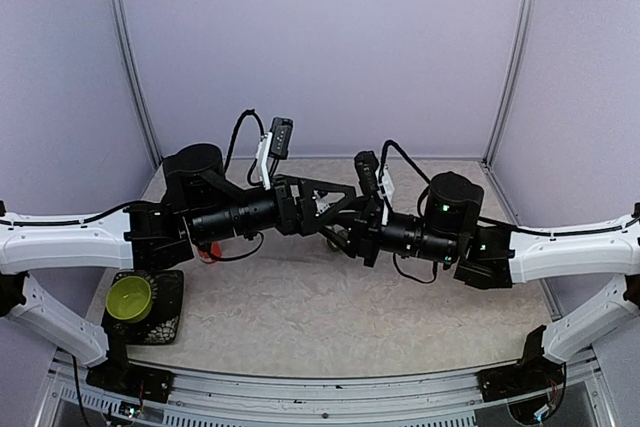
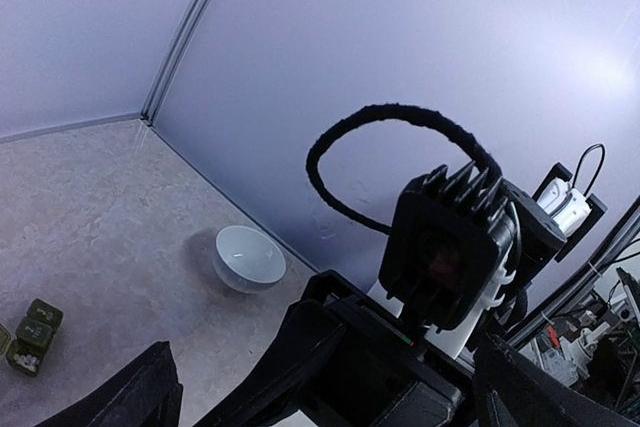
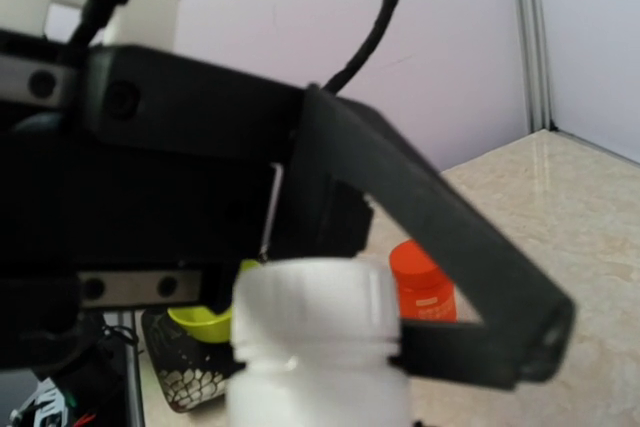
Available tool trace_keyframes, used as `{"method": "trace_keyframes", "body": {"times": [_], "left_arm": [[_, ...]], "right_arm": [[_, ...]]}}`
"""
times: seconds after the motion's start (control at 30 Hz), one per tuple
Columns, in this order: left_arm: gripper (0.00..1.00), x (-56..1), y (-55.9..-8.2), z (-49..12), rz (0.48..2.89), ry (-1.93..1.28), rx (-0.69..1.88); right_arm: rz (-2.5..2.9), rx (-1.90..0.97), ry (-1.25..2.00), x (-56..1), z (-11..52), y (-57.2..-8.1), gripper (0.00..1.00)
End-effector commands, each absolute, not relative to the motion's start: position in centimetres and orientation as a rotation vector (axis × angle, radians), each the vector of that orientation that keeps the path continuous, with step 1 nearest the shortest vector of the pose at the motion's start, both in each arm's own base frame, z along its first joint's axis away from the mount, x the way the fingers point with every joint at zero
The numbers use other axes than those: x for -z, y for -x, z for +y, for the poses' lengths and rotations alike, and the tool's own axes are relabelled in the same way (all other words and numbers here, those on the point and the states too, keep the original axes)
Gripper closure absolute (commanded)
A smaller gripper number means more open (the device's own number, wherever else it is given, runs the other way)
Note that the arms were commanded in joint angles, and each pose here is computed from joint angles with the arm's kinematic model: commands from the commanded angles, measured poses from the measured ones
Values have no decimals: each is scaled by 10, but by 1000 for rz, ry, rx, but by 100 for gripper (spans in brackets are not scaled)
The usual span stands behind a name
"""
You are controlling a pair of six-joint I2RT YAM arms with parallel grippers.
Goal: Sort the pills into containers
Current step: Screw the lid of the pill bottle onto the pill bottle.
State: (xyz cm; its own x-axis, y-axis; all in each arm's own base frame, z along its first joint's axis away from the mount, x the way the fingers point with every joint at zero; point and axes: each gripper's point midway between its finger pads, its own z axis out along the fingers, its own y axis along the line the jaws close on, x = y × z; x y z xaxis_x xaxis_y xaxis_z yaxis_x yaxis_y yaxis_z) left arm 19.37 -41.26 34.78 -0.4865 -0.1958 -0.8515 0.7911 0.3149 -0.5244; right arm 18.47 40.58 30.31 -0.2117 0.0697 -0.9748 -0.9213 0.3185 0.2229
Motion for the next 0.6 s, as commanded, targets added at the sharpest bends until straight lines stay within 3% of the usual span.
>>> {"method": "trace_keyframes", "body": {"times": [0.0, 0.23, 0.57], "left_arm": [[1, -386, -184, -407, 1556, -523, 1374], [7, -378, -198, -395, 1633, -408, 1322], [33, -374, -210, -390, 1706, -329, 1290]], "right_arm": [[1509, -1114, 870, -292, 412, -178, 100], [1439, -1013, 833, -318, 392, -184, 100], [1448, -946, 806, -316, 383, -191, 100]]}}
